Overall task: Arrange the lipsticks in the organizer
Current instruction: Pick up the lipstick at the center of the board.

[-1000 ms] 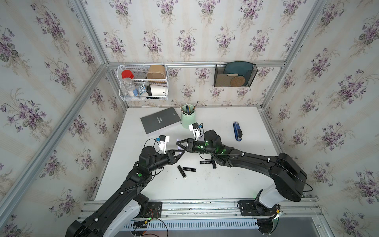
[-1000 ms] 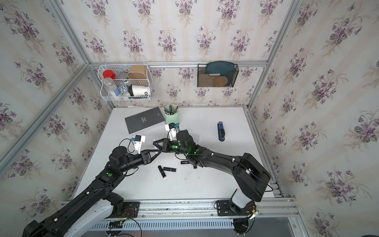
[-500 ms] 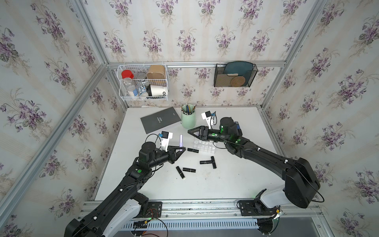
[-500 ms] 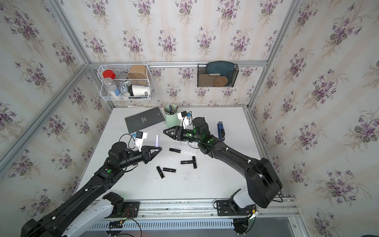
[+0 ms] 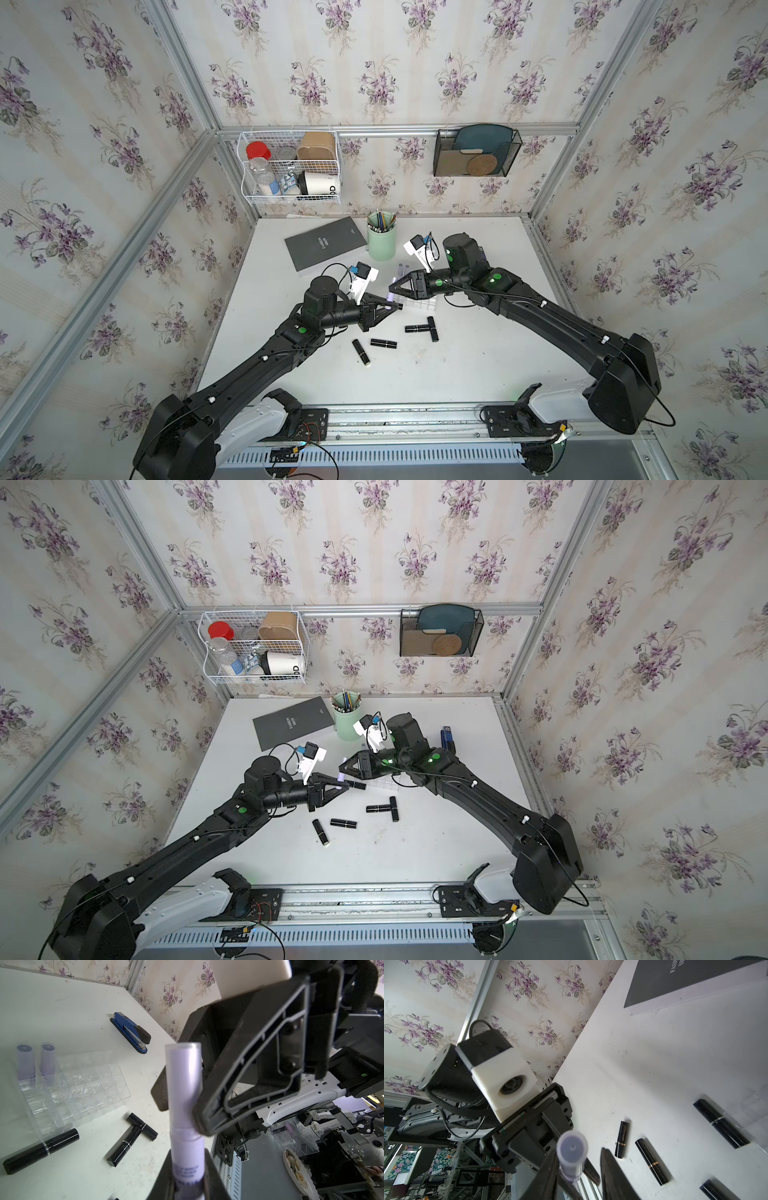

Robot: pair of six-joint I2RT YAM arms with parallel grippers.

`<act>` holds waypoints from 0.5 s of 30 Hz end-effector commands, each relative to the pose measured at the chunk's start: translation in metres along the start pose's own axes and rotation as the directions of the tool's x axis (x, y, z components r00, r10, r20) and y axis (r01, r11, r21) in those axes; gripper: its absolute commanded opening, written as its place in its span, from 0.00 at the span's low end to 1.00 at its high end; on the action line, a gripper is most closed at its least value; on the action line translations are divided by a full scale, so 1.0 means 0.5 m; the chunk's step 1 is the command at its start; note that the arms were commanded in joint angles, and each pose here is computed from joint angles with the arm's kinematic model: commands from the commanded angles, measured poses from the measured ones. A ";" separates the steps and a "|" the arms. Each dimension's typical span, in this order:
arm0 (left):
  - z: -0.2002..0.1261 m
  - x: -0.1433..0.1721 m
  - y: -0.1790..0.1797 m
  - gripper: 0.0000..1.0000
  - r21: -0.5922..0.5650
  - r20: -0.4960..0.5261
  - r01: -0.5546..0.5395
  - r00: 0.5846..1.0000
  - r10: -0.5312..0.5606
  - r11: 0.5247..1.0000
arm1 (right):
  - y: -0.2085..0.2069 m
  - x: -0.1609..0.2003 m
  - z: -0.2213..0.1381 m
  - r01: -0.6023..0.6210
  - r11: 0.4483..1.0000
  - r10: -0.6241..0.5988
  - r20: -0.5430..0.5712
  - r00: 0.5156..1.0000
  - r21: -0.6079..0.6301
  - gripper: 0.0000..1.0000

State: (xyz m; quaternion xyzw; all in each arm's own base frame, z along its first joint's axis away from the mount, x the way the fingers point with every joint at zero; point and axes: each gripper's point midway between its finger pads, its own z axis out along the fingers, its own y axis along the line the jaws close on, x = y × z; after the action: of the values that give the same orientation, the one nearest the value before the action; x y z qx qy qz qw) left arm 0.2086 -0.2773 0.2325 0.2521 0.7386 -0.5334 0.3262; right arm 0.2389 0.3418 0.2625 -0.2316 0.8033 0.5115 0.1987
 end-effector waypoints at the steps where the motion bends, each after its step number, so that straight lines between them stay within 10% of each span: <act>1: 0.002 -0.007 -0.011 0.00 0.022 0.002 -0.047 0.999 0.047 0.999 | 0.002 -0.016 0.007 -0.004 1.000 0.005 0.023 1.000 -0.015 0.29; 8: -0.004 -0.014 -0.004 0.00 -0.030 0.005 -0.051 0.999 0.051 0.998 | -0.009 -0.030 0.018 -0.051 0.999 0.052 0.060 0.997 -0.018 0.16; 15: -0.035 -0.030 0.051 0.54 -0.251 0.048 0.064 0.997 -0.053 0.966 | -0.076 -0.065 -0.005 -0.208 0.977 0.212 0.223 0.951 -0.041 0.11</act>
State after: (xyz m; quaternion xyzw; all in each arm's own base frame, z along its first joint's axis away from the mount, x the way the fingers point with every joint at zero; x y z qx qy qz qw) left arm 0.2187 -0.2681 0.2350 0.2227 0.7711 -0.4924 0.3365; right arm 0.2627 0.3399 0.2432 -0.1464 0.8030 0.5436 0.1957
